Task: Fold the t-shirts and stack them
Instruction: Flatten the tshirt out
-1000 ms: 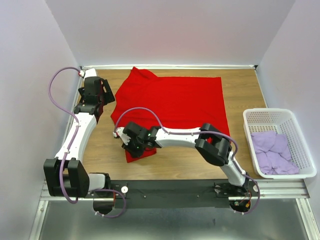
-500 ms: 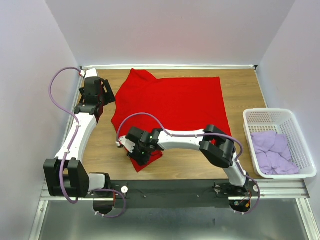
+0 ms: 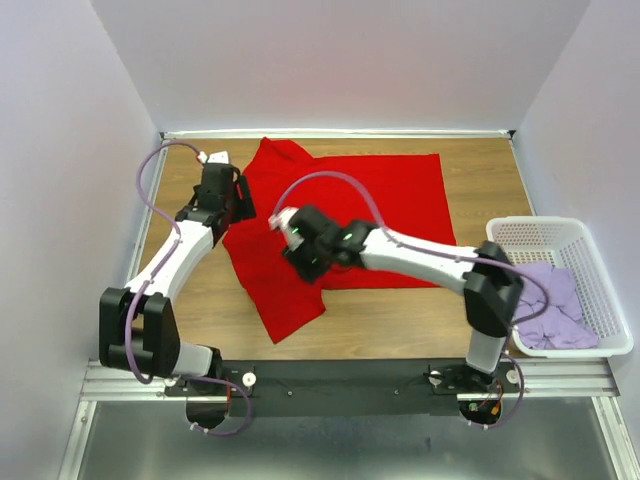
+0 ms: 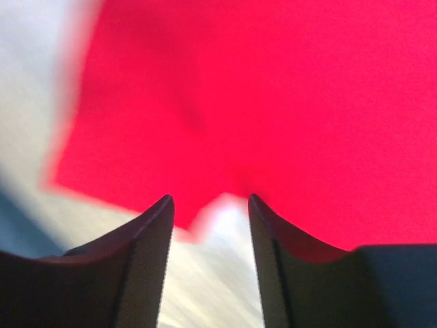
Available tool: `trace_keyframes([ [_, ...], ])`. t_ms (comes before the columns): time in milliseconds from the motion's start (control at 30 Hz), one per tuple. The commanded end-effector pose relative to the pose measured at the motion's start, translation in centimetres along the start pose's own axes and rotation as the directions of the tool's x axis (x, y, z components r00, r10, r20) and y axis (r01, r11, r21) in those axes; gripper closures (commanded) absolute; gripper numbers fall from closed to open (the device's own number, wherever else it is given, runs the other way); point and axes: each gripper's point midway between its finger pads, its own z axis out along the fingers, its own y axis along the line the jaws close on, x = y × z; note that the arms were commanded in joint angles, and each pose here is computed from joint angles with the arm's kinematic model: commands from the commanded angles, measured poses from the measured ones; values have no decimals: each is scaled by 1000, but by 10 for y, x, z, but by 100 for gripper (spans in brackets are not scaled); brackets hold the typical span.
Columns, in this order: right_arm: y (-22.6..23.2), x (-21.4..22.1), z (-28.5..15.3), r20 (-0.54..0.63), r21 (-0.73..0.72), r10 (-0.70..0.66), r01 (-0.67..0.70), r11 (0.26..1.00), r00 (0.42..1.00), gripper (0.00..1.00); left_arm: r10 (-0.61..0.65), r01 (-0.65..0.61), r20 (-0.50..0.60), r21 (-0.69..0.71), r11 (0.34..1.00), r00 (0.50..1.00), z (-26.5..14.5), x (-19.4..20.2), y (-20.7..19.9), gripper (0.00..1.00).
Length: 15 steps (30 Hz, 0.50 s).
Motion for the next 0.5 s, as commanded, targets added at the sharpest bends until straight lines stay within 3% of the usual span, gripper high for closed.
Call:
trace_keyframes([
  [0,-108,28,-41,51,337,264,-265,904,963,43,-8,10,-113,17,1000,994,10,37,-17,21],
  [133,-175,73,-70,129,446,498,-499,743,857,36,3,0,-210,12,1000,978,25,68,-20,21],
  [233,-200,110,-79,148,505,597,-579,640,789,36,23,-25,-275,-4,1000,961,36,88,-18,21],
  [467,-209,170,-70,102,556,685,-612,562,721,36,31,-37,-433,-5,999,901,45,146,-12,24],
])
